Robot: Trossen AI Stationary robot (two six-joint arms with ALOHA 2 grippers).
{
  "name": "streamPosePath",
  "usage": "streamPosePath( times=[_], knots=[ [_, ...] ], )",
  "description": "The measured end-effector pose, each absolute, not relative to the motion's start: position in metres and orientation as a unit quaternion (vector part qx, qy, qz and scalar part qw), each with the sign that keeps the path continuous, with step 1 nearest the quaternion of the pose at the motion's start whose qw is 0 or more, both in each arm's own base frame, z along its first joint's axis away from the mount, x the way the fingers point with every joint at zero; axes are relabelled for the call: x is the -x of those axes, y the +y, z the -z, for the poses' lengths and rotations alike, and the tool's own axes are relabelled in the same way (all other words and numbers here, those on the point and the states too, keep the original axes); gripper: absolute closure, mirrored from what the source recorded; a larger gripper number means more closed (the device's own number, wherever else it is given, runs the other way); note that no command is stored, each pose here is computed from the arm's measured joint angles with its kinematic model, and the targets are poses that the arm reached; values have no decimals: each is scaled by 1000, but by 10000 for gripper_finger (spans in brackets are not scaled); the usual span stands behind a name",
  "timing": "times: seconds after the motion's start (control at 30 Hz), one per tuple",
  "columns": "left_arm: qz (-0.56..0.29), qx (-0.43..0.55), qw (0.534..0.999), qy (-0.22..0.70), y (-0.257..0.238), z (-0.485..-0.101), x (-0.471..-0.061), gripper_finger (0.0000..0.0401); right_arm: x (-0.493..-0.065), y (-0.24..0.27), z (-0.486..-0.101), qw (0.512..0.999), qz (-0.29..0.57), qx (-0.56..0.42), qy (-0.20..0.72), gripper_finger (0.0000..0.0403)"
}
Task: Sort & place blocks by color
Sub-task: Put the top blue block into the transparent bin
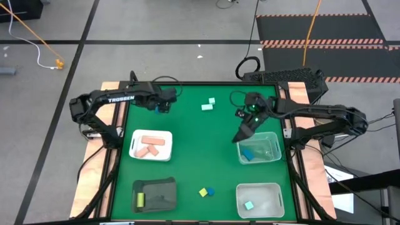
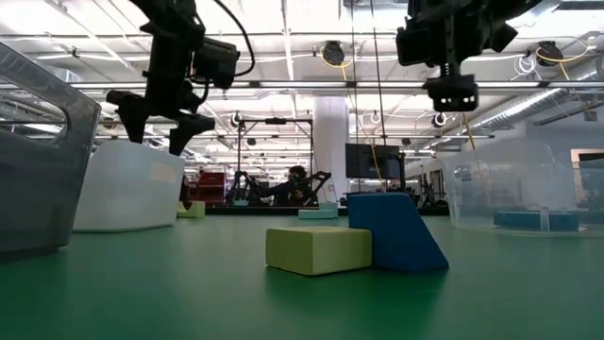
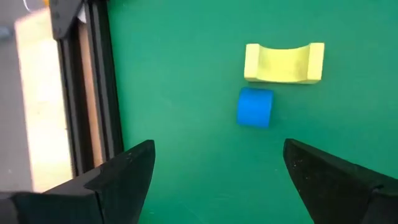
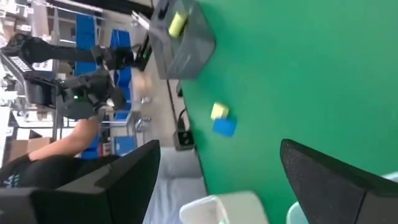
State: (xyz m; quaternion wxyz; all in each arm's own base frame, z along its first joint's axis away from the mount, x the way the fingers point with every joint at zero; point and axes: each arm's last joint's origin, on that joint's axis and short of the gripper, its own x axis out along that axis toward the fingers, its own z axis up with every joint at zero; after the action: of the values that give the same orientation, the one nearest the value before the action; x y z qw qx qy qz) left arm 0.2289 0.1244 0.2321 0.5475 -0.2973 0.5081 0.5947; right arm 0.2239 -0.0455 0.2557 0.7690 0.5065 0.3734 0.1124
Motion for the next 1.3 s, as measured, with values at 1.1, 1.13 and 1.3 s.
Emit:
streamPosePath(
  times=[1.1, 1.13, 1.3],
  knots=[
    [-557, 437, 571, 415, 153, -155, -208, 50, -215, -131, -293, 935, 10, -340, 97, 83],
    [-558, 436, 573, 412, 153, -154, -208, 50, -214, -132, -294, 937, 12, -337, 92, 83],
    [-557, 439, 586, 394, 154, -149, -208, 50, -214, -135, -297, 942, 31, -326, 71, 83]
  ],
)
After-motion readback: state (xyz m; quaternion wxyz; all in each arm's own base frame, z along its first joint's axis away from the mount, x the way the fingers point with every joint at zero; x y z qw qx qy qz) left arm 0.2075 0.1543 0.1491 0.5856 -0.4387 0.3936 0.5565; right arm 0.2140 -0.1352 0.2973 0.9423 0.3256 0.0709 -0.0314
